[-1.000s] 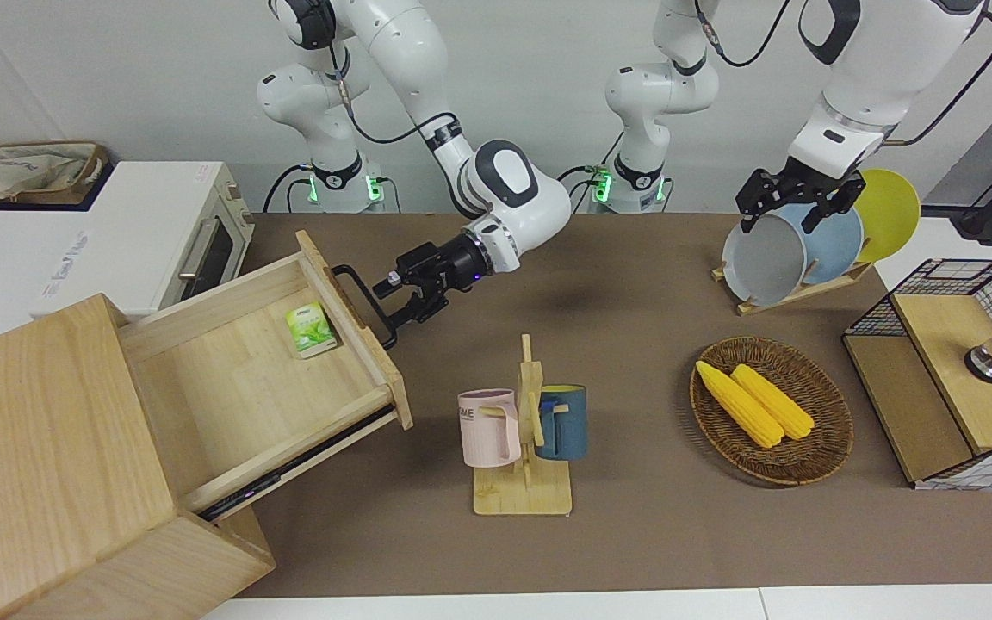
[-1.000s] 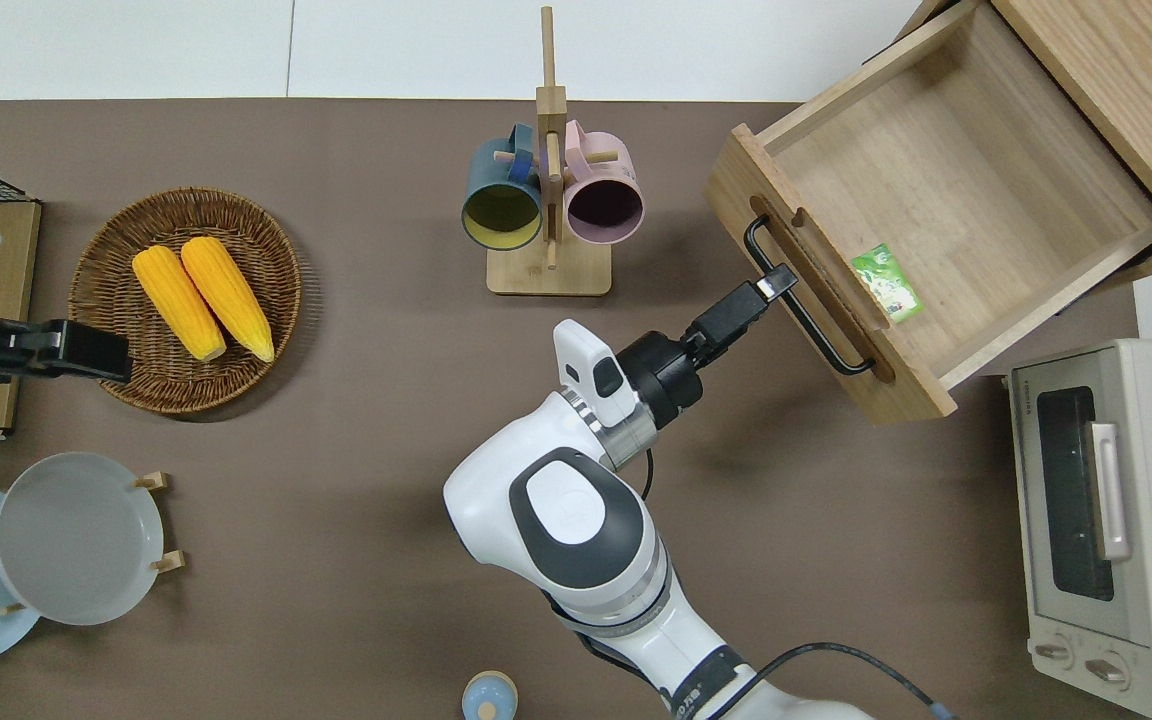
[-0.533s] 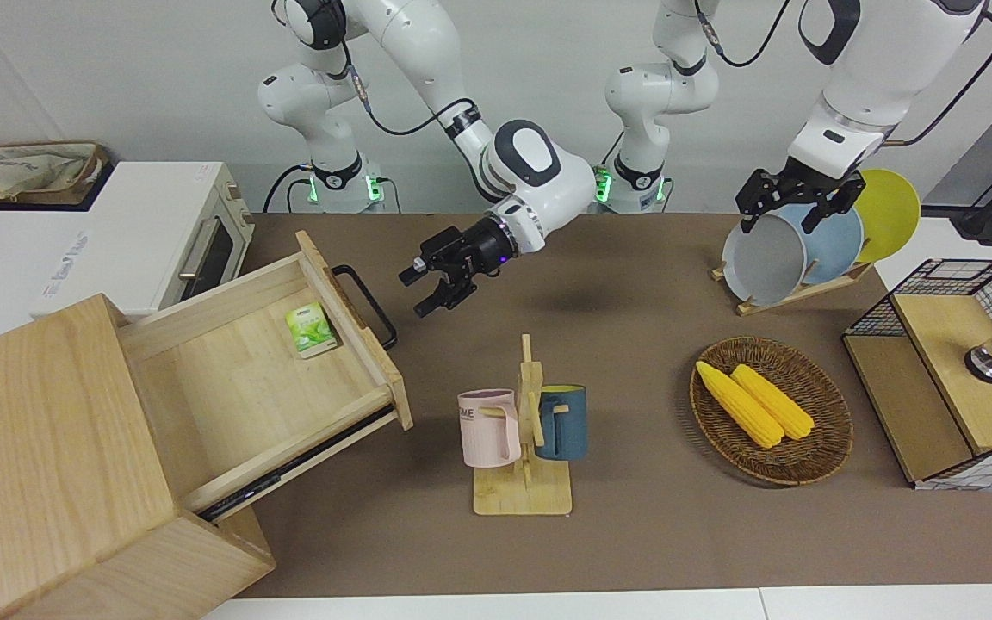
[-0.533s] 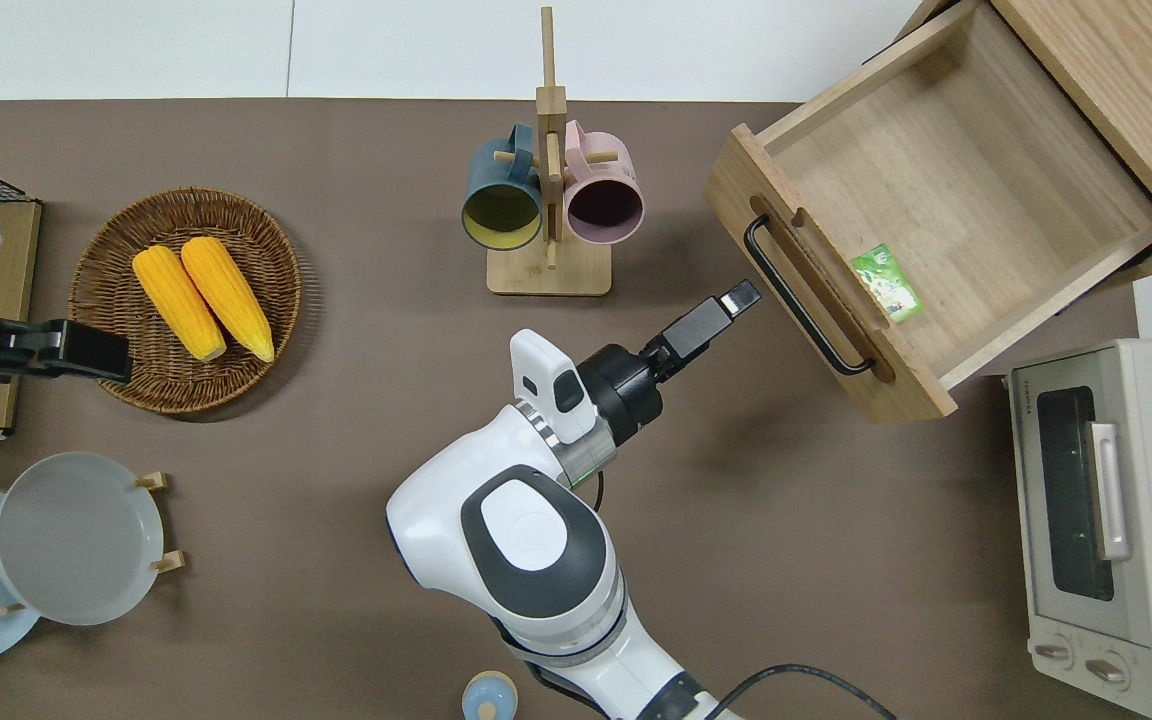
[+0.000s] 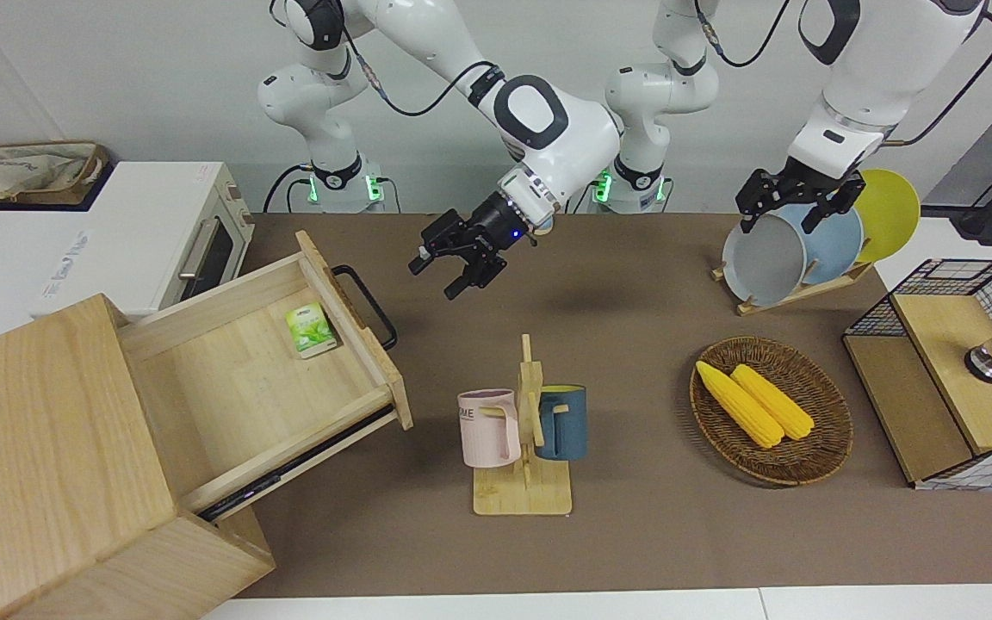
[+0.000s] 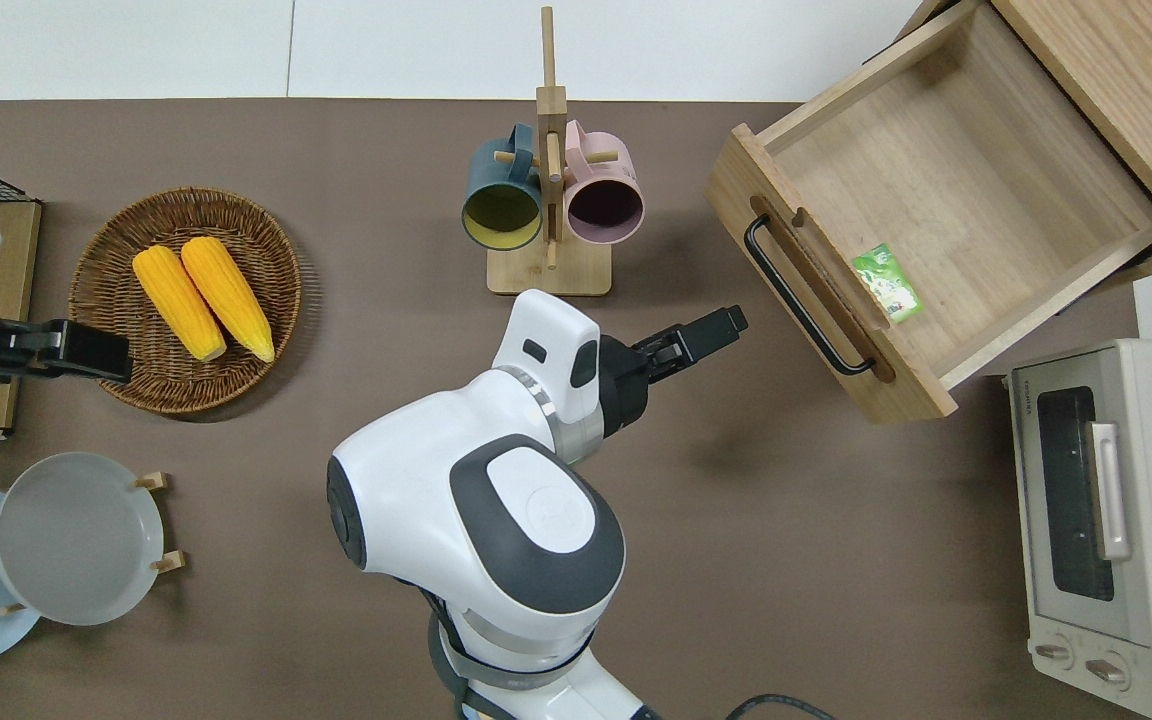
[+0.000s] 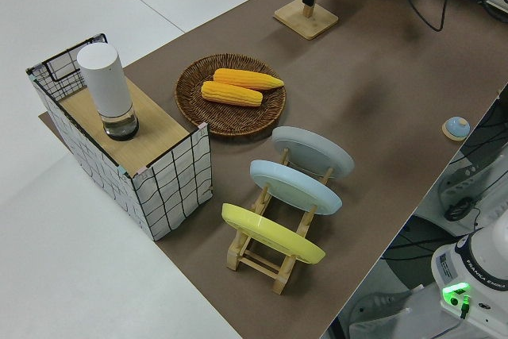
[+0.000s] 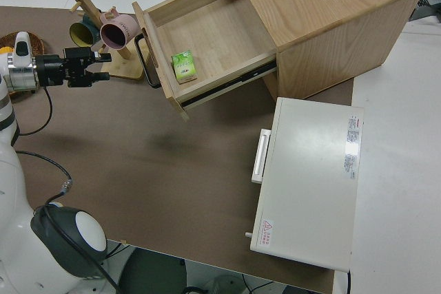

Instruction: Slide drawer open with right arm

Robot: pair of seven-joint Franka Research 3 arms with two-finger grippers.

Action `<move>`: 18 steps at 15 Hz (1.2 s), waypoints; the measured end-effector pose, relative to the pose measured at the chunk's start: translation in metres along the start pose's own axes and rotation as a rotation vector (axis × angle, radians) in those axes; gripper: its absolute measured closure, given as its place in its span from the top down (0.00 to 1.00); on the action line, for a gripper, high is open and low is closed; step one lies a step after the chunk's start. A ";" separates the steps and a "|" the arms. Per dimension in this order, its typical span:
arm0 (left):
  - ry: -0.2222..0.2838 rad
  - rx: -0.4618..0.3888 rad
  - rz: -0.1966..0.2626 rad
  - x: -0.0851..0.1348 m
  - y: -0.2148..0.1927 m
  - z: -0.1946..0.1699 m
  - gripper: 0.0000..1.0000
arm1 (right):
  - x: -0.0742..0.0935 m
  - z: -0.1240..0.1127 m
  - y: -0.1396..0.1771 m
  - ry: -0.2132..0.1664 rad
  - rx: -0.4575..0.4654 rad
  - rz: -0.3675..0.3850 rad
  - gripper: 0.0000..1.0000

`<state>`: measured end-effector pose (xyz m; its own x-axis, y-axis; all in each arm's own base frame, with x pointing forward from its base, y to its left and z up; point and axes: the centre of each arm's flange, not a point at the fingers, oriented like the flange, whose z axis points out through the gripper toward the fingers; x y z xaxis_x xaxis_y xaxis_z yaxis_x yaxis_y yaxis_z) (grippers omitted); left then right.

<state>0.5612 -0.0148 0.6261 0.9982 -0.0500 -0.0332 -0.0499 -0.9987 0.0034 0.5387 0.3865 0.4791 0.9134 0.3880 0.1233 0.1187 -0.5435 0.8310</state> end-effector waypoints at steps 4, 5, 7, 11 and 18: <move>0.000 0.000 0.000 0.000 0.000 0.000 1.00 | 0.005 -0.001 0.046 -0.085 0.193 0.099 0.98; 0.000 0.000 0.000 0.000 0.000 0.000 1.00 | 0.005 0.002 0.063 -0.111 0.246 0.128 0.98; 0.000 0.000 0.000 0.000 0.000 0.000 1.00 | 0.001 0.008 0.099 -0.161 0.368 0.186 0.98; 0.000 0.000 0.000 0.000 0.000 0.000 1.00 | -0.013 0.017 0.168 -0.222 0.563 0.277 0.98; 0.000 0.000 0.000 0.000 0.000 0.000 1.00 | -0.039 0.071 0.270 -0.280 0.789 0.371 0.99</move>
<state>0.5612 -0.0147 0.6261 0.9982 -0.0500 -0.0332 -0.0499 -0.9988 0.0034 0.5624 0.1720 0.6601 0.9949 -0.0517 0.0870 -0.0636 -0.9881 0.1403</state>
